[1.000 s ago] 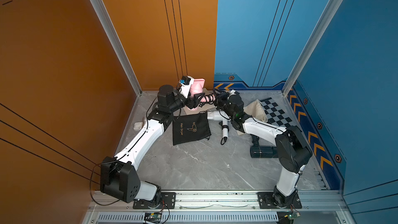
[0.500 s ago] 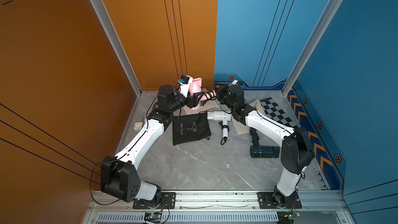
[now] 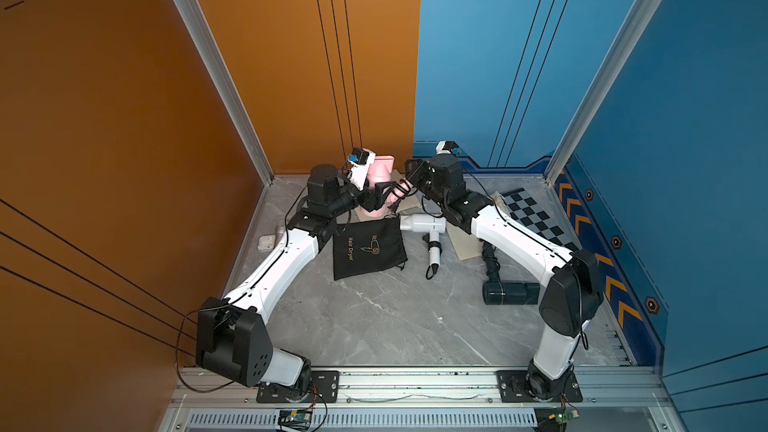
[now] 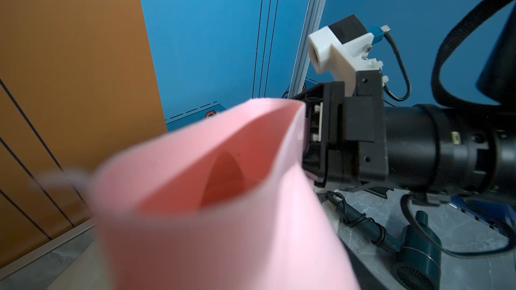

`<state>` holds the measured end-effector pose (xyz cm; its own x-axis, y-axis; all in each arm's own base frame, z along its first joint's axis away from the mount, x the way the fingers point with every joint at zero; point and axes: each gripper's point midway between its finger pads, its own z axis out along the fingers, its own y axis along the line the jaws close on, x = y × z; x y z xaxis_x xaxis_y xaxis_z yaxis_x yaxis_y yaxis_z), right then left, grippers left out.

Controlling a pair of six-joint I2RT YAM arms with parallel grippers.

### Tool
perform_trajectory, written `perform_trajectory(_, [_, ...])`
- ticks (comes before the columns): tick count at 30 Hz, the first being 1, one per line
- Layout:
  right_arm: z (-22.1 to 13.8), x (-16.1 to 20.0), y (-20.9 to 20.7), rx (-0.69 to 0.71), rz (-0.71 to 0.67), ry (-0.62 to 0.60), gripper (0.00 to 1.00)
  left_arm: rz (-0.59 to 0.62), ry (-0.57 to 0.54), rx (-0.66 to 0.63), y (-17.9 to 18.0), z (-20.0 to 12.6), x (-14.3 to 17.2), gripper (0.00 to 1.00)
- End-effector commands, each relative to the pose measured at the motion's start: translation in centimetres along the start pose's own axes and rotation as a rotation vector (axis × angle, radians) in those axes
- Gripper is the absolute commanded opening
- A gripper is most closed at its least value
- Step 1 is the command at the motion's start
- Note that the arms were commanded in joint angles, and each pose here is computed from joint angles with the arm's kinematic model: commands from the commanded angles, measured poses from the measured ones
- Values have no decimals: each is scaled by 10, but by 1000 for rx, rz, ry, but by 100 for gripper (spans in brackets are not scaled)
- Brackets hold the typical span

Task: Pack away hair dryers
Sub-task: Fold the hair dryer.

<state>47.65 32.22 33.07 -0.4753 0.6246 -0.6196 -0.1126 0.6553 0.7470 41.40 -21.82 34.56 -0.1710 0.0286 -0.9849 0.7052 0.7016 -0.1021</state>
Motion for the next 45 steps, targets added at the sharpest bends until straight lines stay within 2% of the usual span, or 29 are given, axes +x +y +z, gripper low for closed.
perform_trajectory(1, [-5,89,16,-20,-209,259,12,102,-131,111,-33,5,-40,12])
perform_trajectory(13, [-21,112,57,7,-569,262,12,88,-118,126,-34,11,-35,12])
perform_trajectory(17, [-19,122,60,4,-613,300,13,82,-114,129,-34,12,-33,12])
perform_trajectory(22, [-19,120,61,-4,-624,304,22,82,-110,130,-35,11,-31,12])
perform_trajectory(26, [-26,101,72,-42,-609,278,29,82,-102,131,-35,10,-30,12])
perform_trajectory(28, [-29,96,80,-75,-599,270,36,80,-100,135,-35,11,-29,12])
perform_trajectory(30, [-34,91,87,-106,-589,265,49,76,-98,133,-35,11,-28,12])
perform_trajectory(35, [-46,66,94,-172,-511,223,64,73,-92,130,-33,10,-25,12])
perform_trajectory(40, [-57,25,96,-266,-348,156,72,67,-83,130,-32,9,-22,12])
perform_trajectory(43, [-63,13,87,-304,-255,134,73,64,-79,131,-31,8,-20,11])
perform_trajectory(45, [-66,-12,74,-332,-179,76,73,59,-75,130,-31,8,-18,12])
